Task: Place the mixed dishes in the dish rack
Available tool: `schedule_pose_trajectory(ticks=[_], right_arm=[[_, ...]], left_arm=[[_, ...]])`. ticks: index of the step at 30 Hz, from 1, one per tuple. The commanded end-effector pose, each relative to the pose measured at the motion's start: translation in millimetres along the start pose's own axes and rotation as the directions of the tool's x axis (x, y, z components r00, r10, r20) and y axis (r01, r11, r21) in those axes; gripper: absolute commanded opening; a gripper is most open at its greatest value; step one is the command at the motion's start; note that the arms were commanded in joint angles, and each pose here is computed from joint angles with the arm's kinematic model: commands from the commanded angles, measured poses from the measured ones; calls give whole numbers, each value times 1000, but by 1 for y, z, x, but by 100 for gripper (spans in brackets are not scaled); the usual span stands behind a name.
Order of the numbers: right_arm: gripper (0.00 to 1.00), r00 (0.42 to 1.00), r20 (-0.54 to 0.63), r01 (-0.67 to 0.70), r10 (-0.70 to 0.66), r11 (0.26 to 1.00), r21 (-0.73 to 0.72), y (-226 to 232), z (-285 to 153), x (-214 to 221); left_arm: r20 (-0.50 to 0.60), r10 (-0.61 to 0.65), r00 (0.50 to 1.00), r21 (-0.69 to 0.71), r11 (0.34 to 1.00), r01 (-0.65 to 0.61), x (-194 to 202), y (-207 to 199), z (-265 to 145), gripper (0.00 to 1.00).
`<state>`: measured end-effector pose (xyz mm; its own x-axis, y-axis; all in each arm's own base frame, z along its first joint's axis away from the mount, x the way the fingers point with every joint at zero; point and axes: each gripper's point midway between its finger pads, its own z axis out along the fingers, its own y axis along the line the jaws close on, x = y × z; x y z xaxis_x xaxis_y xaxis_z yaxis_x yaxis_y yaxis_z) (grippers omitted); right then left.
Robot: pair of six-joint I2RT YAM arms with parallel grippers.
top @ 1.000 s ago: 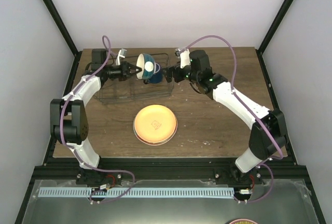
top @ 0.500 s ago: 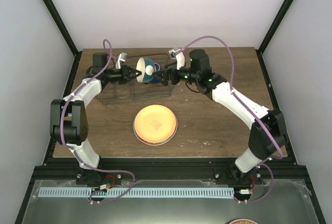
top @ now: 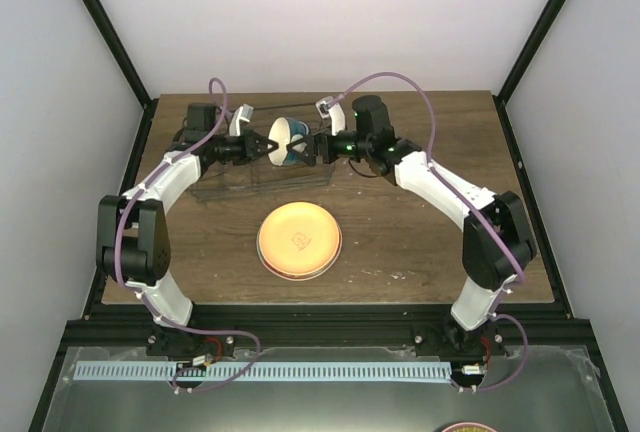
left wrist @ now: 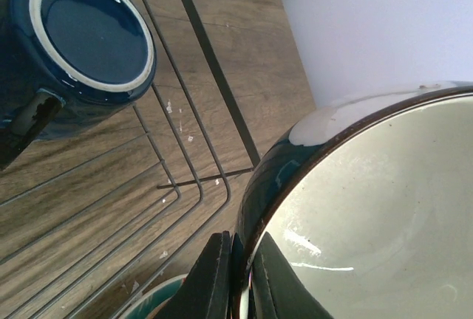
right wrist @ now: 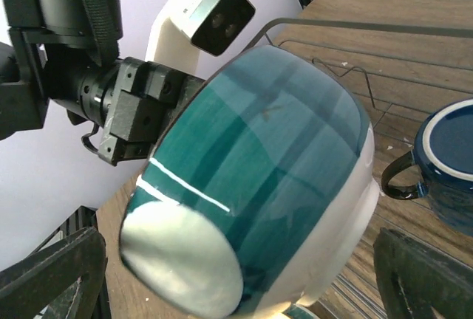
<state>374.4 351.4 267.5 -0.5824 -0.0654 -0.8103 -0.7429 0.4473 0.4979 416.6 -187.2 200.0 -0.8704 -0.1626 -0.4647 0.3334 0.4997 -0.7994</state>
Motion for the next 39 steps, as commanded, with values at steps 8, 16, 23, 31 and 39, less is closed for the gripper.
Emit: schedule_pose_trajectory(ticks=[8,16,23,31,39], right_arm=[[92,1000,-1,-14,14,998,-56,8,10,-15],[70,999,-21,-27,25,996,-81,10,13,-10],[75,999,-35,-33,30,995,-92,9,17,-10],[75,998,-44,-41,36,994,-102,8,20,-8],[50,998,-50,-44,38,991,-124,9,24,-6]], left_arm=[[51,141,989,28,989,-142,-18,-37,-4,0],[72,143,987,20,989,-144,-23,-35,1,0],[103,160,982,16,987,-163,-27,-39,3,0],[114,166,980,33,985,-171,-28,-44,9,0],[114,146,983,64,986,-154,-27,-45,16,0]])
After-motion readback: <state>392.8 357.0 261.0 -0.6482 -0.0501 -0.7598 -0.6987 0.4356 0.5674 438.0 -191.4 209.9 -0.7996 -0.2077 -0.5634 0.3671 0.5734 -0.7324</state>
